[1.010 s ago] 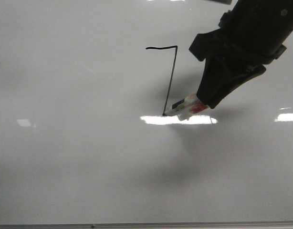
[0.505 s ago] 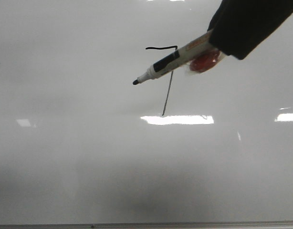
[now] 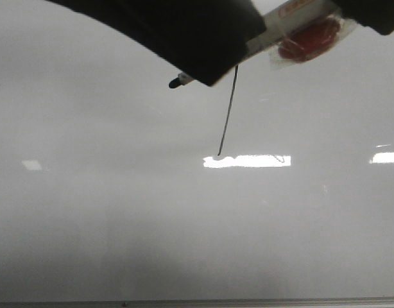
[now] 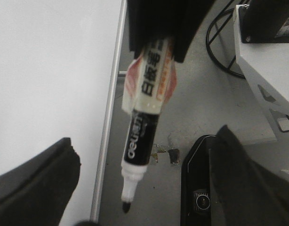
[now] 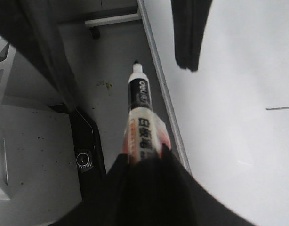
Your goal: Write number 7 on whiteboard
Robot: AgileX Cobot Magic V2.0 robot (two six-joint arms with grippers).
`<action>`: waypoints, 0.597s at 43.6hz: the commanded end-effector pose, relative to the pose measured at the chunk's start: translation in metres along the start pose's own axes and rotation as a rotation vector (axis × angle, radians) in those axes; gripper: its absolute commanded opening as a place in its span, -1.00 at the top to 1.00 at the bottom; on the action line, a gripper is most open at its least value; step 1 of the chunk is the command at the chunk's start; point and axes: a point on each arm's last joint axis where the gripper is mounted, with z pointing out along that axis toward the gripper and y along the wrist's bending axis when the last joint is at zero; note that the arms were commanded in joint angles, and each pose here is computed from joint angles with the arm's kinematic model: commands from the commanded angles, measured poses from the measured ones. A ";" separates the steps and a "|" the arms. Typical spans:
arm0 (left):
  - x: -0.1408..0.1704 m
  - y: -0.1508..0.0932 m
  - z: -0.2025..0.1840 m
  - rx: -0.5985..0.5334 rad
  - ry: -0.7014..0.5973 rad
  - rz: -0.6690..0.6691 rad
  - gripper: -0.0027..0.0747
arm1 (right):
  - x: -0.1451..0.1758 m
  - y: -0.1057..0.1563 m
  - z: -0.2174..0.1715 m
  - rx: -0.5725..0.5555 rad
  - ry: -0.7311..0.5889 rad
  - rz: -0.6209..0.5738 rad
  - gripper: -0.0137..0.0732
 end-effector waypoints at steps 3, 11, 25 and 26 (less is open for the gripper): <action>-0.023 0.002 0.003 -0.009 -0.083 0.007 -0.47 | -0.008 0.001 -0.010 0.024 -0.074 -0.005 0.82; -0.023 0.004 0.008 0.003 -0.071 -0.001 -0.12 | -0.008 0.001 -0.010 0.024 -0.073 -0.004 0.82; -0.020 0.004 0.008 0.001 -0.039 0.025 0.68 | -0.008 0.001 -0.010 0.024 -0.073 -0.004 0.80; -0.020 0.004 0.008 0.001 -0.039 0.025 0.72 | -0.008 0.001 -0.010 0.024 -0.073 -0.004 0.79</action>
